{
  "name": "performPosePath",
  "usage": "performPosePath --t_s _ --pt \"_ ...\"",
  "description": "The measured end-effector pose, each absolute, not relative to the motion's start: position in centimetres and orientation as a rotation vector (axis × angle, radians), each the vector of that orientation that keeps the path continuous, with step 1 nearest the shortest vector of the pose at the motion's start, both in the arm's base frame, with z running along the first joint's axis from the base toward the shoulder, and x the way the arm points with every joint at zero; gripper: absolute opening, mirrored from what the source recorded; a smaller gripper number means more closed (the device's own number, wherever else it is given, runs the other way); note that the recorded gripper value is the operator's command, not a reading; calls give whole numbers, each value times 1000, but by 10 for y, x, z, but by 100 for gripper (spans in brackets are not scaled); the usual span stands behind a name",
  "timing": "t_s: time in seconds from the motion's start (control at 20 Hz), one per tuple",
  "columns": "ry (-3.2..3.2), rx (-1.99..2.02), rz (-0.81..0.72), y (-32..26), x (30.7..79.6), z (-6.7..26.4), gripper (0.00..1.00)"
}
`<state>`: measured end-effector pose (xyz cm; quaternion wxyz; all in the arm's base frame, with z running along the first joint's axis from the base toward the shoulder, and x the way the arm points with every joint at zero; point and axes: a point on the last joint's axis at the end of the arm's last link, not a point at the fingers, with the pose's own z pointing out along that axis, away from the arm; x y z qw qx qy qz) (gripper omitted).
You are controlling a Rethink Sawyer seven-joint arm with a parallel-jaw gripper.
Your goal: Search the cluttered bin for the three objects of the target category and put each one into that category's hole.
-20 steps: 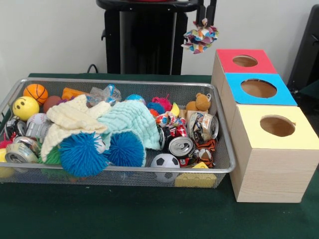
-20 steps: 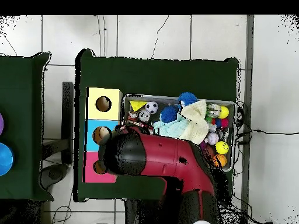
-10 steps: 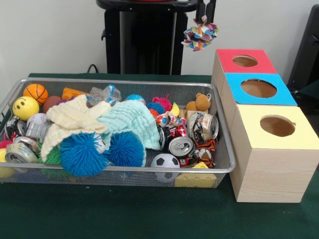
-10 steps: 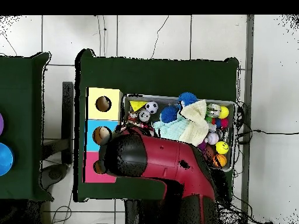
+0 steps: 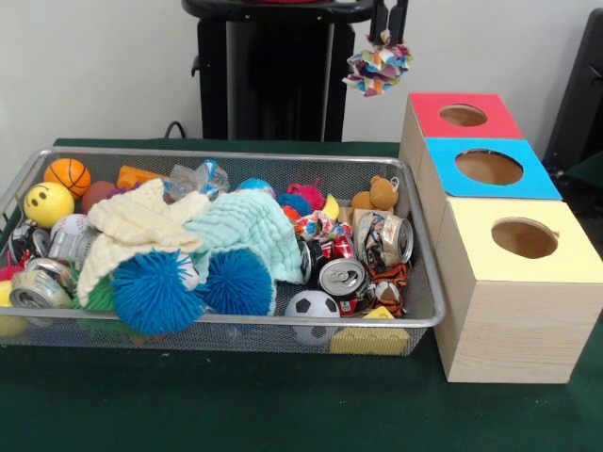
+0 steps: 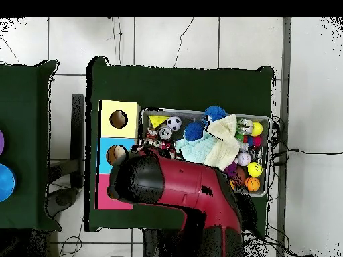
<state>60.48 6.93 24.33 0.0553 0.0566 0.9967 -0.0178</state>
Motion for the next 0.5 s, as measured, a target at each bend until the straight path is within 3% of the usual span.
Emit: performPosePath --t_s 0.5 --pt "3043 310 -80 150 589 221 0"
